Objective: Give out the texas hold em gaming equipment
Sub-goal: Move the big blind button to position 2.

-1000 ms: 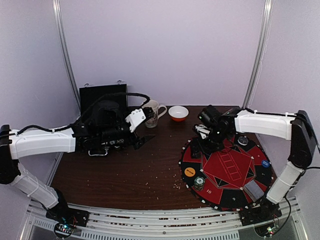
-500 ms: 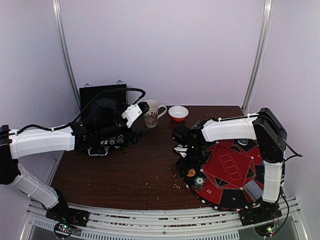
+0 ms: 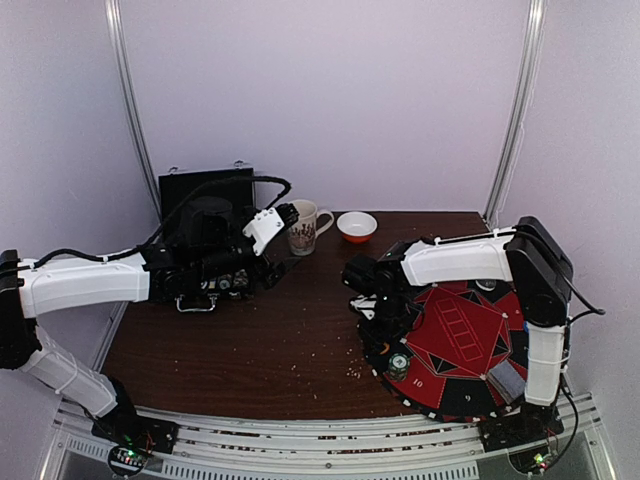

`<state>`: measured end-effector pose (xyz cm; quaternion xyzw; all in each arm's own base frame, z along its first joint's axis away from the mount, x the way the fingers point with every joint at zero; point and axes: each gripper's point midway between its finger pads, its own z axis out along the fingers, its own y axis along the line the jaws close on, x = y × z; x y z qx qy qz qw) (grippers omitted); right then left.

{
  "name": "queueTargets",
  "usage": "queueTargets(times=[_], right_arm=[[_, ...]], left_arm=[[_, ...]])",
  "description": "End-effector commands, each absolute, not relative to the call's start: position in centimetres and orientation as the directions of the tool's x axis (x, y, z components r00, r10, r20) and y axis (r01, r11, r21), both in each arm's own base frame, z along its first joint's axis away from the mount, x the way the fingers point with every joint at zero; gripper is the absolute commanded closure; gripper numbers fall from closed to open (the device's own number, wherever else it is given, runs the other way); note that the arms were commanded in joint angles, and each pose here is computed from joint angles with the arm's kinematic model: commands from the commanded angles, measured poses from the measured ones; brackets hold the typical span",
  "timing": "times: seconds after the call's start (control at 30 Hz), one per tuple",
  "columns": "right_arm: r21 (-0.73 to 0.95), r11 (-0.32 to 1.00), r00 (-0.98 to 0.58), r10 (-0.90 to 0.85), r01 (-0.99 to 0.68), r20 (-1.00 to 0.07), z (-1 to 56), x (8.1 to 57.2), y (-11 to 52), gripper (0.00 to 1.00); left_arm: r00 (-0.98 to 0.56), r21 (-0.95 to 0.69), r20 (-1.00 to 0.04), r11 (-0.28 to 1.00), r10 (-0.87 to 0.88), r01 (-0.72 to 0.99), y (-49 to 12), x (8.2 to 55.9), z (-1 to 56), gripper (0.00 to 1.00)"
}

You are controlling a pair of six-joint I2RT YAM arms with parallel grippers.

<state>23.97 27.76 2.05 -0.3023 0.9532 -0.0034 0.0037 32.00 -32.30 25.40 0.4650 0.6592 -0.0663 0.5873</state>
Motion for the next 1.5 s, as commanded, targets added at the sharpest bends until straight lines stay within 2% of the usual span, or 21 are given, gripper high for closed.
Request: queueTargets(times=[0.0, 0.27, 0.43, 0.67, 0.97, 1.17, 1.33, 1.47], right_arm=[[-0.061, 0.829, -0.831, -0.556, -0.556, 0.013, 1.2, 24.1, 27.3, 0.51], [-0.110, 0.868, -0.864, -0.494, -0.484, -0.097, 1.1, 29.1, 29.3, 0.62], [-0.118, 0.910, -0.895, -0.412, -0.397, -0.170, 1.4, 33.1, 29.2, 0.63], [-0.141, 0.930, -0.919, -0.361, -0.340, -0.162, 0.4, 35.3, 28.1, 0.63], [-0.137, 0.932, -0.924, -0.355, -0.336, -0.143, 1.2, 34.4, 27.2, 0.63], [-0.078, 0.916, -0.905, -0.400, -0.393, -0.142, 2.3, 33.8, 28.1, 0.55], [-0.069, 0.910, -0.880, -0.414, -0.409, -0.233, 5.4, 36.3, 29.7, 0.46], [-0.061, 0.904, -0.867, -0.424, -0.424, -0.261, 4.9, 37.7, 31.1, 0.40]], left_arm=[[0.147, 0.459, -0.852, 0.584, 0.503, 0.670, -32.2, 32.3, 26.9, 0.02], [0.150, 0.463, -0.851, 0.585, 0.503, 0.666, -32.1, 32.3, 27.0, 0.02], [0.155, 0.464, -0.853, 0.586, 0.499, 0.664, -32.0, 32.2, 27.2, 0.02], [0.159, 0.468, -0.852, 0.589, 0.499, 0.659, -31.9, 32.2, 27.3, 0.02], [0.158, 0.467, -0.853, 0.592, 0.498, 0.657, -31.7, 32.4, 27.5, 0.02], [0.159, 0.466, -0.853, 0.589, 0.497, 0.661, -31.7, 32.3, 27.4, 0.02], [0.160, 0.467, -0.853, 0.590, 0.497, 0.659, -31.7, 32.3, 27.5, 0.02], [0.160, 0.467, -0.854, 0.596, 0.495, 0.653, -31.4, 32.5, 27.8, 0.02]])
